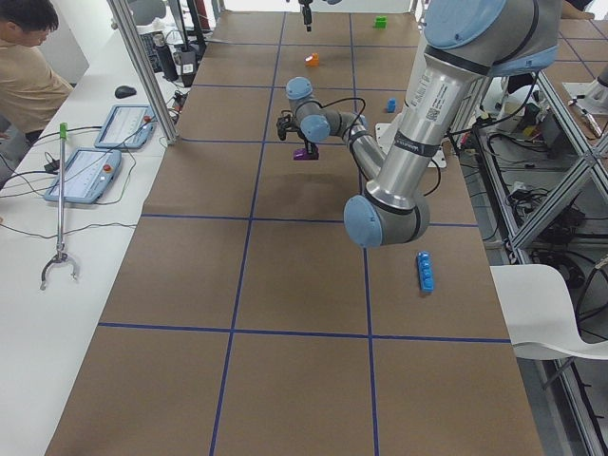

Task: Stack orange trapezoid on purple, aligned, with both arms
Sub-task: 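Carry the purple block with the left gripper to the table center, then set down the purple block with the left gripper while the right grasps the orange block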

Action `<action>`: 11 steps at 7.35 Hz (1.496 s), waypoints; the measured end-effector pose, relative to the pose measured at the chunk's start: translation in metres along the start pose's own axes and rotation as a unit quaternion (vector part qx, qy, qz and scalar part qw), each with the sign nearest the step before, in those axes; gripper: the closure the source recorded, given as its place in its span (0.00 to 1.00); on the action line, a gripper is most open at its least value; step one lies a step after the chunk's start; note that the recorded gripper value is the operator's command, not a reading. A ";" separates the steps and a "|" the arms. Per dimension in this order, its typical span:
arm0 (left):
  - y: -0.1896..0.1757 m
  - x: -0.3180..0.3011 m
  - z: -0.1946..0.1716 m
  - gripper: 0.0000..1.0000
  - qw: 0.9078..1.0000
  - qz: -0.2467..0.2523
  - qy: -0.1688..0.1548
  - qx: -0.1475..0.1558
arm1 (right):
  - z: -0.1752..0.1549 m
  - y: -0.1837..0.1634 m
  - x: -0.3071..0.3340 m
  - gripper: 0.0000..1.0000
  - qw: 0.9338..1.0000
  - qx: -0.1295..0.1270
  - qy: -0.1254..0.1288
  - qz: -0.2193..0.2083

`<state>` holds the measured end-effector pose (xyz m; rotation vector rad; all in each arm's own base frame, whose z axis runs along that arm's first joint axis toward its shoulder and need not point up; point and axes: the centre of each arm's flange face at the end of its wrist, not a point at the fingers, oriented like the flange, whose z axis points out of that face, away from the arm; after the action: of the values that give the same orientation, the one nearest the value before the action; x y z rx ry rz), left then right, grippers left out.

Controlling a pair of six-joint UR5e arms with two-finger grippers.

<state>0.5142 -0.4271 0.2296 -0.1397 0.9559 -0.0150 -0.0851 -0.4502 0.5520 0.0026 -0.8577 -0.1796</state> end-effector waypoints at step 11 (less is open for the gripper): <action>-0.024 0.140 0.068 1.00 0.996 0.026 -0.084 0.000 | 0.027 -0.001 -0.027 0.00 1.000 -0.010 -0.008 0.006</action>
<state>0.6513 -0.4533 0.1577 -0.1143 0.7903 0.0441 -0.1225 -0.4451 0.5496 -0.0222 -0.8722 -0.1776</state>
